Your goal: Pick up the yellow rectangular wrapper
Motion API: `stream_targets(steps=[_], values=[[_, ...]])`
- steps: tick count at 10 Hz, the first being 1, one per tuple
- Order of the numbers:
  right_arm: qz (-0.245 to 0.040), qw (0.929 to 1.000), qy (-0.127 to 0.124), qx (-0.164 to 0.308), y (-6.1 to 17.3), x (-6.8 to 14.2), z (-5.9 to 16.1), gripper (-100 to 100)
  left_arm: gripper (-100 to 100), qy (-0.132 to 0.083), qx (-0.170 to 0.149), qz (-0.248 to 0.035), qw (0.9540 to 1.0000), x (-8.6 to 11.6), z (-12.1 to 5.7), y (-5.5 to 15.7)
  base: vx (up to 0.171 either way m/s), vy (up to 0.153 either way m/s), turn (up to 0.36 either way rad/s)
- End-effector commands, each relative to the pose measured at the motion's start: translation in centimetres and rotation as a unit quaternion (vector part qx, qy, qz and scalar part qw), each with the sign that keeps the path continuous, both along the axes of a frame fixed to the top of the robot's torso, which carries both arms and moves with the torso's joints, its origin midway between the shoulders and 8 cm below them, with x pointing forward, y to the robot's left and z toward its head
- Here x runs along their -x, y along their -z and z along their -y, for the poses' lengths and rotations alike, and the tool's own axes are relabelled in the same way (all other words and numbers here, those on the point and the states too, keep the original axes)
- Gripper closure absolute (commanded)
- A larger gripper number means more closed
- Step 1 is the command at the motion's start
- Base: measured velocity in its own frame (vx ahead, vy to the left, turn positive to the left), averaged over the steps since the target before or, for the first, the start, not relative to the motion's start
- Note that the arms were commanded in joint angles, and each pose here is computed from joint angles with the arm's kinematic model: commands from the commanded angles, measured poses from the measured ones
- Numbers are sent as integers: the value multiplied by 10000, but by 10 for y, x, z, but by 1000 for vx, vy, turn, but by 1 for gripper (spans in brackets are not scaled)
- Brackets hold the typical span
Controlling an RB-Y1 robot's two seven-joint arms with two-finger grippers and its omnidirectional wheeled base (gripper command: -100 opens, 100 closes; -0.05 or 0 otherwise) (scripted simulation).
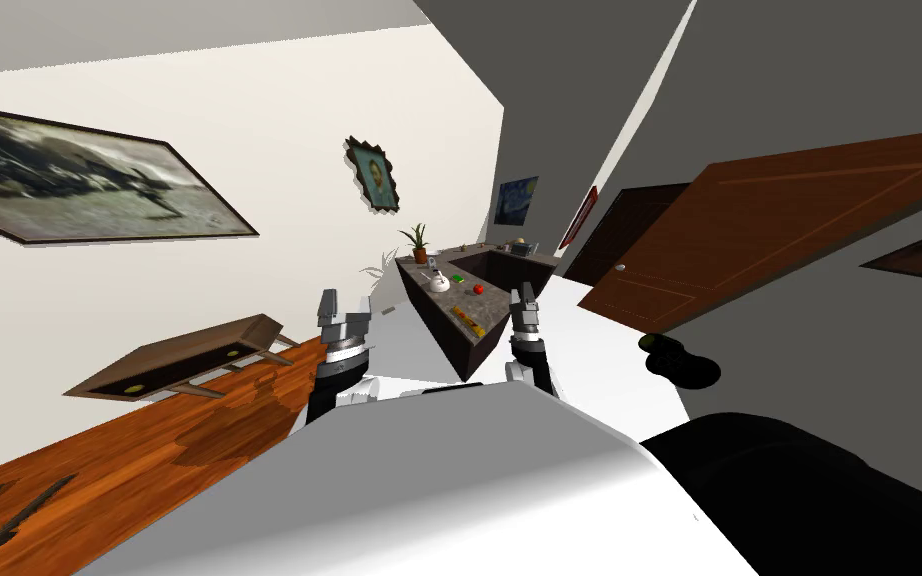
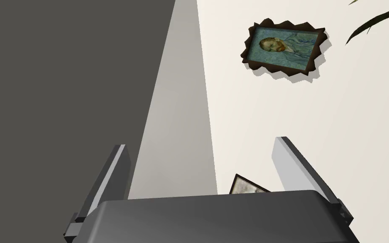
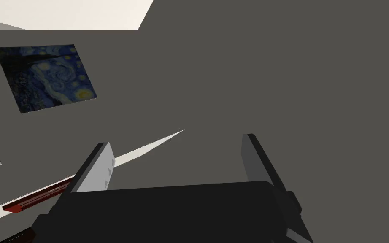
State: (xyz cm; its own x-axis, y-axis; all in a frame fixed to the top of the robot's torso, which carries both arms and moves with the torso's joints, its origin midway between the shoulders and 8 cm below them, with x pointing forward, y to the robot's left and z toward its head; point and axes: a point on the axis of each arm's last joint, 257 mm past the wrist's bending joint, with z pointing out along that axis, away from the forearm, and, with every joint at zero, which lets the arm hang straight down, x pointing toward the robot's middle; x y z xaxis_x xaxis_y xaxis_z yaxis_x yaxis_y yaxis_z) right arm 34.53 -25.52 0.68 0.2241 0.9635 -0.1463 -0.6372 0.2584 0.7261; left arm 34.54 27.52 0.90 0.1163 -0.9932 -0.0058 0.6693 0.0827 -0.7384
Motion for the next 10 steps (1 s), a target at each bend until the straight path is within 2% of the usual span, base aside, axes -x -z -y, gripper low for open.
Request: stream_targets(steps=[1, 2, 5, 6, 8, 9, 10], values=[[-214, 9995, -58, 219, 13, -1, -1, -100, 0, 0, 0, 0, 10000, 0, 0, 0, 2, 21, 39], [-220, 9994, -74, 249, 13, -1, -1, -100, 0, 0, 0, 0, 10000, 0, 0, 0, 1, 26, 14], [-974, 9929, -90, 683, 59, 1, 7, -100, 0, 0, 1, 0, 10000, 0, 0, 0, -3, 57, 53], [-1004, 9921, -117, 740, 61, 1, 6, -100, 0, 0, 1, 0, 10000, 0, 0, 0, -5, 62, 13], [-1705, 9802, -61, 1008, 105, 9, 20, -100, 0, 0, 1, 0, 10000, 0, 0, 0, -11, 67, 79], [-1756, 9791, -61, 1024, 109, 11, 21, -100, 0, 1, 1, 0, 10000, 0, 0, 0, -12, 62, 25], [-2119, 9704, -29, 1156, 131, 16, 29, -100, 0, 0, 0, 0, 10000, 0, 0, 0, -14, 71, 56]])
